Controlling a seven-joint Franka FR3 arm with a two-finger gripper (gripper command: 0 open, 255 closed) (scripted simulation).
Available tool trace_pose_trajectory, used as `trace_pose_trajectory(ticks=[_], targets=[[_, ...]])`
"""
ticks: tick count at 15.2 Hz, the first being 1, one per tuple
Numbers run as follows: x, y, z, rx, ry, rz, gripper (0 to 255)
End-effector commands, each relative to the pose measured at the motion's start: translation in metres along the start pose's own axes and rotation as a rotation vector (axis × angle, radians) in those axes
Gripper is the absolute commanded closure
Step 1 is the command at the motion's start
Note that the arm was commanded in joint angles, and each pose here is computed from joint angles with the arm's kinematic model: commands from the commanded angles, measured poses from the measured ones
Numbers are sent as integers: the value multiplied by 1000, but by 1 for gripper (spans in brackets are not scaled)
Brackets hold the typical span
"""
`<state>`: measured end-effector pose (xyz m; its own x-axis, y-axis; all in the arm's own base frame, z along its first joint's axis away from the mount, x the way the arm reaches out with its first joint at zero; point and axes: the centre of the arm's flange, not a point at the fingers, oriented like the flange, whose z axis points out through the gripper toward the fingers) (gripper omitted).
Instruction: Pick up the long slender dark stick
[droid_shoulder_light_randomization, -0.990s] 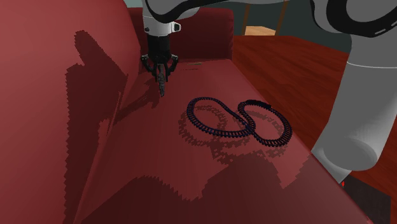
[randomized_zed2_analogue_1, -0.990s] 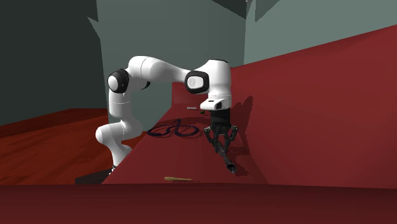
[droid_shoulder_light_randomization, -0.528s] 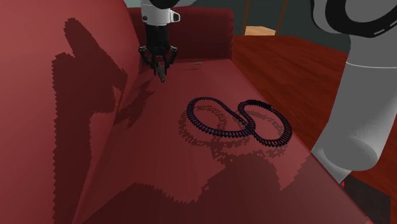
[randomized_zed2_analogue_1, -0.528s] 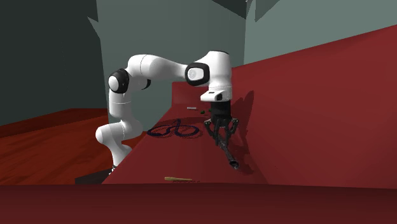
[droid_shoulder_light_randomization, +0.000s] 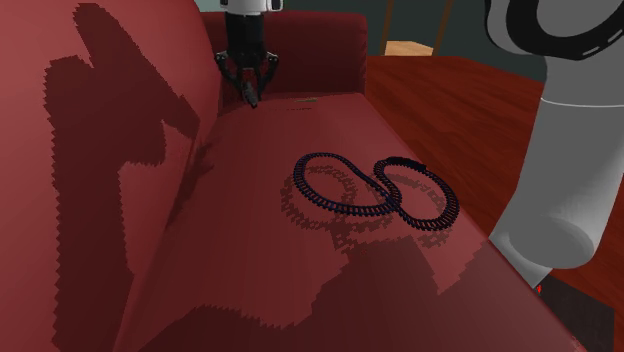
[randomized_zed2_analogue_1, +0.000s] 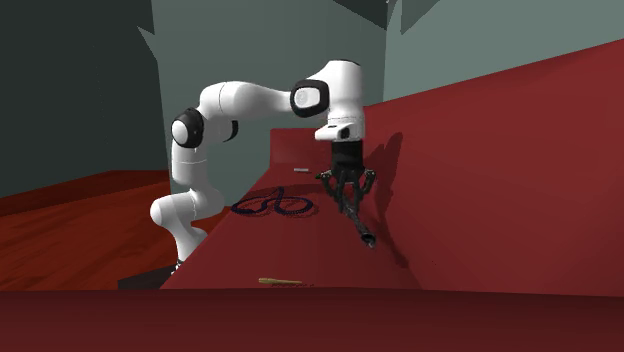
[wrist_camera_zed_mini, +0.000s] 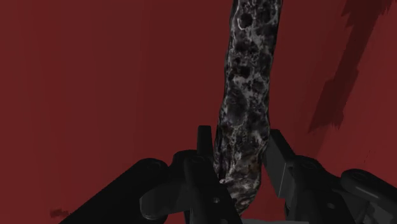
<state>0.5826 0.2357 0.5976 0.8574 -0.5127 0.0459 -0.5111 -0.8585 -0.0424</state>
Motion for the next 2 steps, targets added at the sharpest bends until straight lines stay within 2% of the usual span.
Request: trace_pose_trajectory(ticks=[1, 2], targets=[[1, 0, -7, 0, 0, 0, 255], [1, 0, -7, 0, 0, 0, 255]])
